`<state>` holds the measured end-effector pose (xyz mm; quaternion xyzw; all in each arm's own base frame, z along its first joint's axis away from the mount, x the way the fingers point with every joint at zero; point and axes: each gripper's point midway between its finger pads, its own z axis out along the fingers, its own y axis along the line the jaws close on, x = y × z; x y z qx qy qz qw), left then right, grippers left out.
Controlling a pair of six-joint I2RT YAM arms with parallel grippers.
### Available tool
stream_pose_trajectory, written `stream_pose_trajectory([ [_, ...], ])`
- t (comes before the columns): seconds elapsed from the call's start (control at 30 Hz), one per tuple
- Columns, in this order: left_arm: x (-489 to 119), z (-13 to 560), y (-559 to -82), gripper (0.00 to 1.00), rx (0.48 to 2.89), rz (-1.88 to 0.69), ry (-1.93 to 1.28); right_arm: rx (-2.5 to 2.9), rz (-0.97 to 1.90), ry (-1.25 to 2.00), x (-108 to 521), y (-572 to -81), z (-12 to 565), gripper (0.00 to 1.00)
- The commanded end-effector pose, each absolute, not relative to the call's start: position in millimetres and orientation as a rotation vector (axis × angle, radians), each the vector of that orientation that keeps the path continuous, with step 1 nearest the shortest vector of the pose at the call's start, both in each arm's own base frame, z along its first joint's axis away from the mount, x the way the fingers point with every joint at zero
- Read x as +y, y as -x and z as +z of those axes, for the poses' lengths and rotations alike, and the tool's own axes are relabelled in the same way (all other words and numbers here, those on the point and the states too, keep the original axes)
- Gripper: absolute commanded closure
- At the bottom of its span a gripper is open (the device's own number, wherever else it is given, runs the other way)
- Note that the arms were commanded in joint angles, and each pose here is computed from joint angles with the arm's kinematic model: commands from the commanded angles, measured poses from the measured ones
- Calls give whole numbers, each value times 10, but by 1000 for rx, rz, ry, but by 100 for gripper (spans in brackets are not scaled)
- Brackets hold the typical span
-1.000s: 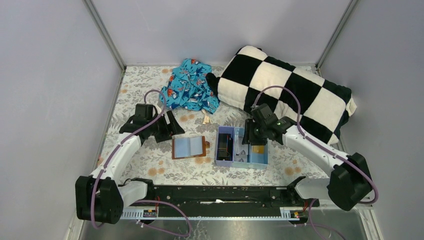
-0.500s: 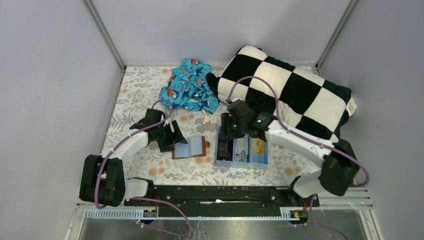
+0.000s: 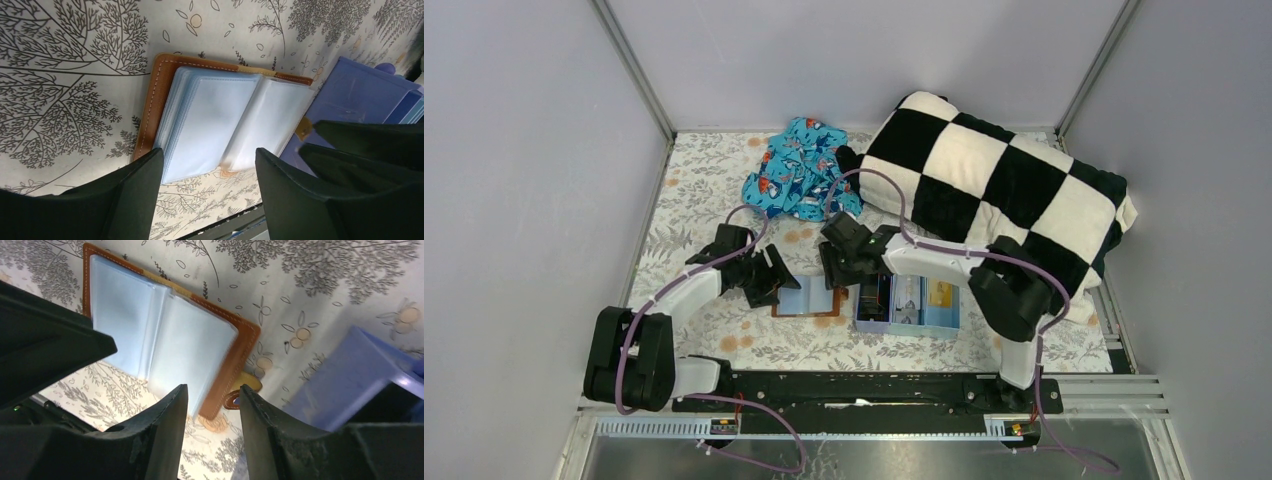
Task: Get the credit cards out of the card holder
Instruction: Remove the credit card from the card holder.
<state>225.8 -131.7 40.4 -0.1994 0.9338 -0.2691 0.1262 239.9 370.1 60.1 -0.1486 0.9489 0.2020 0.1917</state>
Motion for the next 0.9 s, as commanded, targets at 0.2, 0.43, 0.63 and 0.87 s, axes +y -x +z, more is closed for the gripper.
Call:
stream_pose_trajectory([
  [0.2, -1247, 440, -2303, 31, 2661, -777, 645, 2674, 435, 481, 3831, -2561, 224, 57],
  [0.43, -1029, 590, -2363, 38, 2588, -705, 731, 2698, 583, 515, 4108, -2496, 135, 82],
  [0.63, -846, 550, -2441, 41, 2586, -635, 810, 2669, 687, 544, 4466, -2591, 127, 93],
  [0.87, -695, 726, -2483, 39, 2535, -537, 869, 2639, 653, 546, 4622, -2799, 38, 100],
])
